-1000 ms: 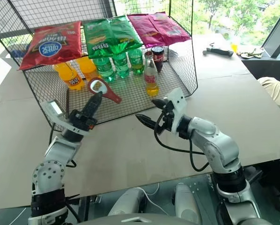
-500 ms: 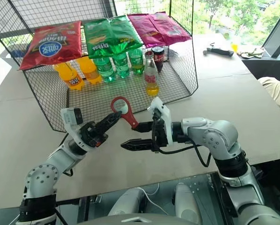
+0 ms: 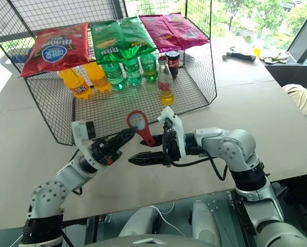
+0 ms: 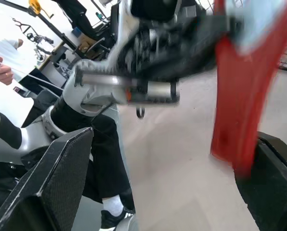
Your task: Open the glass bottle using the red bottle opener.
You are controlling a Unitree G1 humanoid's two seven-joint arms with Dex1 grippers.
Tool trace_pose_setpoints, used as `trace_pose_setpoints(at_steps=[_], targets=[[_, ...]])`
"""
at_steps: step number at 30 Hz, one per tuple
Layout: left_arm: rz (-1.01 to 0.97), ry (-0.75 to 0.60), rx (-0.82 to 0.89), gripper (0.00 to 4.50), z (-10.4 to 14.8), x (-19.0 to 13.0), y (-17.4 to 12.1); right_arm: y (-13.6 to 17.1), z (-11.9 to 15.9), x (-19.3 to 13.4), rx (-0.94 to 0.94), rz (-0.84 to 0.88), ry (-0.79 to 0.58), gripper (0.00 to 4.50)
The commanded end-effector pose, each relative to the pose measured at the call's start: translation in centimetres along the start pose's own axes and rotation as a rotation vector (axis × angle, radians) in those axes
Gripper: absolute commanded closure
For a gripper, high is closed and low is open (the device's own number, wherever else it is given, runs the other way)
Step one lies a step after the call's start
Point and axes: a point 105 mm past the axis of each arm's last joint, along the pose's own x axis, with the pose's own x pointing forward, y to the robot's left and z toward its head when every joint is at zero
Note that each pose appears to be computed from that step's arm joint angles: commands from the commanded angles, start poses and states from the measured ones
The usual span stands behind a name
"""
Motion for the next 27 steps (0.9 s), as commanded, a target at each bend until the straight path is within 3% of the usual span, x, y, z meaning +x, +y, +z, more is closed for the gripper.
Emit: trace_pose_setpoints(at_steps=[1,4,5,6,11,15,24,27], targets=[[-0.053,-0.005,0.022,4.39,0.3,0.2,-1.2,0.1,0.4,0.1,-0.030,-0.002,0.000,0.00],[-0.050,-0.005,0.024,4.39,0.3,0.1,-1.1,0.5,0.7,0.2,-0.034,0.016,-0.009,0.00],[-0.048,-0.006,0.026,4.50,0.3,0.1,-1.1,0.7,0.8,0.3,-0.035,0.025,-0.011,0.41],[-0.047,-0.008,0.027,4.50,0.4,0.1,-1.0,0.8,0.8,0.3,-0.035,0.030,-0.011,0.52],[-0.042,-0.009,0.032,4.50,0.5,0.1,-0.9,1.0,0.7,0.3,-0.030,0.038,-0.008,2.57],[-0.041,-0.009,0.035,4.50,0.4,0.0,-0.9,1.0,0.5,0.3,-0.023,0.040,-0.005,4.46],[0.000,-0.085,0.078,4.50,1.6,0.0,-0.3,0.4,0.2,0.3,-0.005,0.004,0.011,4.46],[0.022,-0.103,0.097,3.48,1.9,0.0,-0.1,-0.5,0.1,0.1,0.006,-0.051,-0.009,4.50]])
